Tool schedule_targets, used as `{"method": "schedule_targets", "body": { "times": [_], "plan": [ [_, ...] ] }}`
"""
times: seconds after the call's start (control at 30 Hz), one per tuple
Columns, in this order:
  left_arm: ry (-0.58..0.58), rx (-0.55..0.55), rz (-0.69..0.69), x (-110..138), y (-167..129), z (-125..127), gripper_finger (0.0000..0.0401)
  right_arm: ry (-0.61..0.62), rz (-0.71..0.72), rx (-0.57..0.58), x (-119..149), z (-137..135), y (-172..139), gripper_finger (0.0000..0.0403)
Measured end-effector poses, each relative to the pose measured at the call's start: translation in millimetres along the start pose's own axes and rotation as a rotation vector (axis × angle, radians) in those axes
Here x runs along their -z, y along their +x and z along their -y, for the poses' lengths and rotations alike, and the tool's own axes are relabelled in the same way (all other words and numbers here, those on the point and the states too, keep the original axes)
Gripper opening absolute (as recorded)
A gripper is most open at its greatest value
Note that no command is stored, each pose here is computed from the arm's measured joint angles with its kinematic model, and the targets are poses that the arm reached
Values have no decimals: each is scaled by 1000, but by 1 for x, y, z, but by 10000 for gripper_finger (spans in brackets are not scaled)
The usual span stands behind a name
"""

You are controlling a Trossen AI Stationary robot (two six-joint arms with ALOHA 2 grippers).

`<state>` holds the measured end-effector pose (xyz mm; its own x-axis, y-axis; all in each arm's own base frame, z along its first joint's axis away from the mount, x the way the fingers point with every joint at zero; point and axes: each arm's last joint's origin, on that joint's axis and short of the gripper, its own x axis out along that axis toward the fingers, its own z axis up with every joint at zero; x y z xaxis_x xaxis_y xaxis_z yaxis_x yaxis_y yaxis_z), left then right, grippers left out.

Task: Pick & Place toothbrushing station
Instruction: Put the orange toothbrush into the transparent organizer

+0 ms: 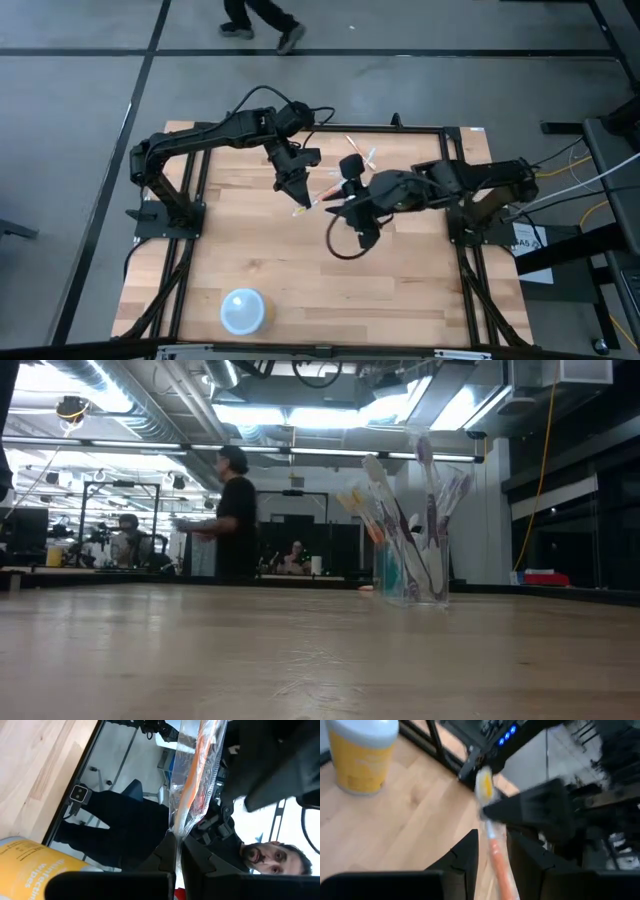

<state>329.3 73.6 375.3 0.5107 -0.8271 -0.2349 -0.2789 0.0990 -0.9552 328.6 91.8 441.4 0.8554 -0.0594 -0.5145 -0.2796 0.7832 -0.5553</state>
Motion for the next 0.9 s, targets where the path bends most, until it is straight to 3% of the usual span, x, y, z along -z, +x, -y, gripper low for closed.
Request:
{"method": "schedule_targets", "body": {
  "times": [0.77, 0.9],
  "plan": [
    [36, 9, 0, 3, -1, 12, 3, 42, -61, -53, 18, 16, 35, 104],
    [44, 8, 2, 3, -1, 12, 5, 43, -71, -36, 18, 15, 34, 73]
  ]
}}
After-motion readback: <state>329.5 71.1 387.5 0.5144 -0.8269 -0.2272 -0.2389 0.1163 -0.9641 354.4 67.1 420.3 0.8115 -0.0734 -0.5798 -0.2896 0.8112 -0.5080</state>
